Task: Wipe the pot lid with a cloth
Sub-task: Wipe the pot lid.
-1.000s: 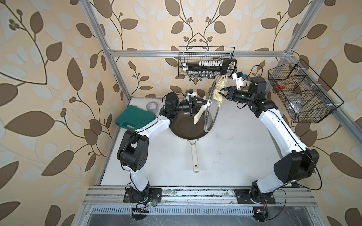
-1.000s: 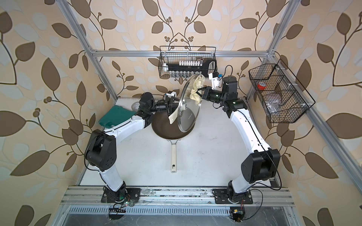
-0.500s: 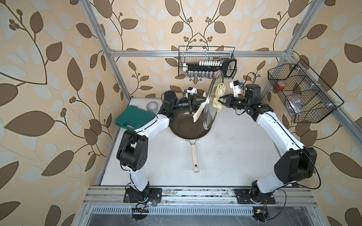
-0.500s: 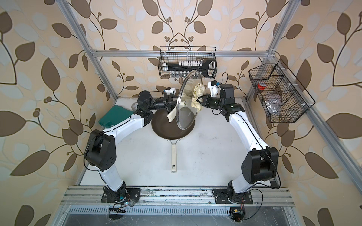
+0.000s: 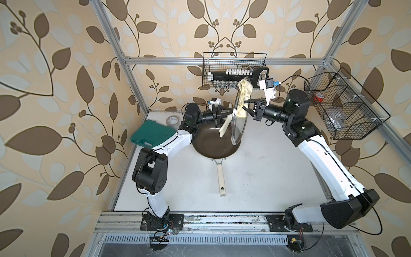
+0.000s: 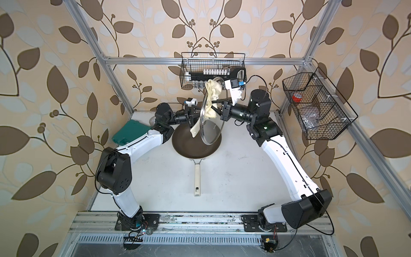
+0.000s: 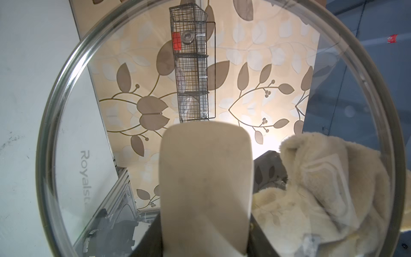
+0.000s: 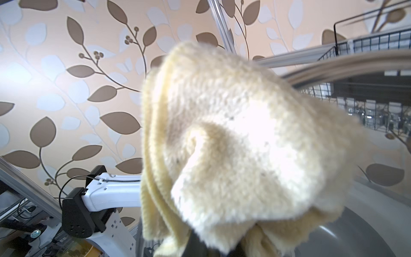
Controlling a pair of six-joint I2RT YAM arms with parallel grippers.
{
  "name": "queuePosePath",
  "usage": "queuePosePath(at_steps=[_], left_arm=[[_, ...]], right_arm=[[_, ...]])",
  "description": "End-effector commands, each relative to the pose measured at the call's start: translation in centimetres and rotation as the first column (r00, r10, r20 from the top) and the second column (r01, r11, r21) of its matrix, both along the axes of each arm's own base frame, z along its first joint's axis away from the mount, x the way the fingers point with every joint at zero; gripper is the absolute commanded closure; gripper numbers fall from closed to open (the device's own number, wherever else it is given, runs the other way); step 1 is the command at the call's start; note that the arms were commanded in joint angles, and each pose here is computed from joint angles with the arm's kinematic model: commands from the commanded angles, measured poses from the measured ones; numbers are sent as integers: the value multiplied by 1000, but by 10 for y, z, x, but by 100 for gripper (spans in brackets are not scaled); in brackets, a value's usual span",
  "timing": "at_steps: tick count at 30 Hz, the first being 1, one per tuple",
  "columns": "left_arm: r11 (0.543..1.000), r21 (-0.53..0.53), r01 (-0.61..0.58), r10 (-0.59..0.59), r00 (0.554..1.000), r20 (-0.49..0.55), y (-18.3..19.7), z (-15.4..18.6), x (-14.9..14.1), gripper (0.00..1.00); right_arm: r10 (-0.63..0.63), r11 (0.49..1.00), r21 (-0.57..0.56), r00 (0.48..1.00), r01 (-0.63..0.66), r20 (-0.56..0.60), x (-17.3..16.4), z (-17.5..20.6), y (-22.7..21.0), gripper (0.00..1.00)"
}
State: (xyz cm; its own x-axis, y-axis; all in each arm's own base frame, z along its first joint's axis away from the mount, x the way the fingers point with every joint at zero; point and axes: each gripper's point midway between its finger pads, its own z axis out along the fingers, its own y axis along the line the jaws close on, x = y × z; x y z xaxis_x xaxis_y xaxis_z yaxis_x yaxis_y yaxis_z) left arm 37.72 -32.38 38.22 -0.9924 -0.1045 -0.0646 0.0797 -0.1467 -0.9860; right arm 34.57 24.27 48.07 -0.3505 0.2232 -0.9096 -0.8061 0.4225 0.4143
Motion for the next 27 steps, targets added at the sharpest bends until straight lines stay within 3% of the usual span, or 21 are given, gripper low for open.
queuePosePath(at_steps=[1,7,14,20,27], left_arm=[[992,-122,28,7,961,277,6,70,-32,100],[991,-121,63,-24,954,300,5,74,-42,100],[988,-128,87,-39,939,342,7,90,-53,100],[986,-143,81,-25,934,356,9,100,-54,100],[980,-195,43,27,939,343,7,112,-42,100]], right_arm=[[-71,997,1,996,71,57,15,10,-3,100],[-306,951,-8,941,308,-147,83,-18,-46,100],[-421,907,-98,861,411,-287,120,-77,-79,100],[-437,899,-187,829,395,-349,110,-138,-92,100],[-312,948,-194,860,252,-404,61,-176,-69,100]])
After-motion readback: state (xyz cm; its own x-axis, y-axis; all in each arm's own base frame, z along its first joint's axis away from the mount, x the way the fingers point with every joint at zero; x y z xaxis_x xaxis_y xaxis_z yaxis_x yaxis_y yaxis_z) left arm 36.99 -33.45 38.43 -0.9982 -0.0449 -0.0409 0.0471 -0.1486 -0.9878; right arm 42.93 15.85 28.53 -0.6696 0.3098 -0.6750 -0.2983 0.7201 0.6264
